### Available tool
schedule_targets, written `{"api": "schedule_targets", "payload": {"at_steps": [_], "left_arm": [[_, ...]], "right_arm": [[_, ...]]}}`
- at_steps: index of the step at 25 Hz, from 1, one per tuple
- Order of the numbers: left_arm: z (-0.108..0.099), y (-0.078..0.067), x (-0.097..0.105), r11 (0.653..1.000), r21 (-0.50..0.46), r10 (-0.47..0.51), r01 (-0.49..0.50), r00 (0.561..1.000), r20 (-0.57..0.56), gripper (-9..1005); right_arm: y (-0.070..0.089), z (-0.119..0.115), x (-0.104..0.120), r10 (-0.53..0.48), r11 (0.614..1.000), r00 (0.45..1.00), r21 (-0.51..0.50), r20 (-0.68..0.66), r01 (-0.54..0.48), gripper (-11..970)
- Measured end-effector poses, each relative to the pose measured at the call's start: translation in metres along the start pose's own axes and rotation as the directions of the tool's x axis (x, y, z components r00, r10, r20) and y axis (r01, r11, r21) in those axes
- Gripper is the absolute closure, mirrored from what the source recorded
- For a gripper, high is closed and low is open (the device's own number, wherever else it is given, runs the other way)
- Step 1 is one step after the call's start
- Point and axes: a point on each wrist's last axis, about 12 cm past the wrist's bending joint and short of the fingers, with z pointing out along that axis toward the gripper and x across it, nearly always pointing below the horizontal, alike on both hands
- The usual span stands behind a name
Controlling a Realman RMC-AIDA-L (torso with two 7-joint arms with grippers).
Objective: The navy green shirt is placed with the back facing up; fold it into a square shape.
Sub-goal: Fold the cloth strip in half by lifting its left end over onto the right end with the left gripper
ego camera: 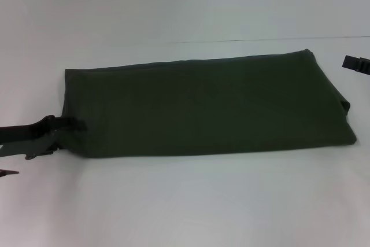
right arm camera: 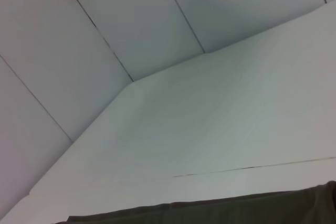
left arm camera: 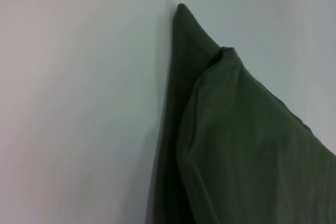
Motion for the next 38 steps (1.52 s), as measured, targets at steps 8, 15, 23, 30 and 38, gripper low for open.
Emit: {"api": "schedule_targets", "payload": {"at_steps": [8,15,23,30,38], "left_arm": [[-0.001,0.001,-0.002,0.999,-0.01,0.041,-0.041,0.999,0.01,392],[-0.002,0.005,-0.003,0.999,-0.028,0.041,-0.041,0.999,0.026,686],[-0.003,0.011,0.006,0.999,-0.017,0.033,-0.033,0.999,0.019,958],[-0.019,0.024,0.017,0.998,0.067,0.011,-0.015,0.998,0.062,958],[-0.046,0.046,0.023,0.998,0.055,0.035,-0.043,0.99,0.134,958]], "right_arm": [[0.0,0.0,-0.001,0.0,1.0,1.0,0.001,0.003,0.0,274],[0.0,0.001,-0.001,-0.001,1.0,1.0,0.0,0.003,0.001,274],[0.001,0.002,0.001,0.001,1.0,1.0,-0.005,0.006,-0.001,274],[0.005,0.004,0.007,0.023,0.999,0.999,-0.028,0.039,-0.022,274],[0.014,0.016,0.015,0.042,0.997,0.997,-0.06,0.059,-0.038,273]]}}
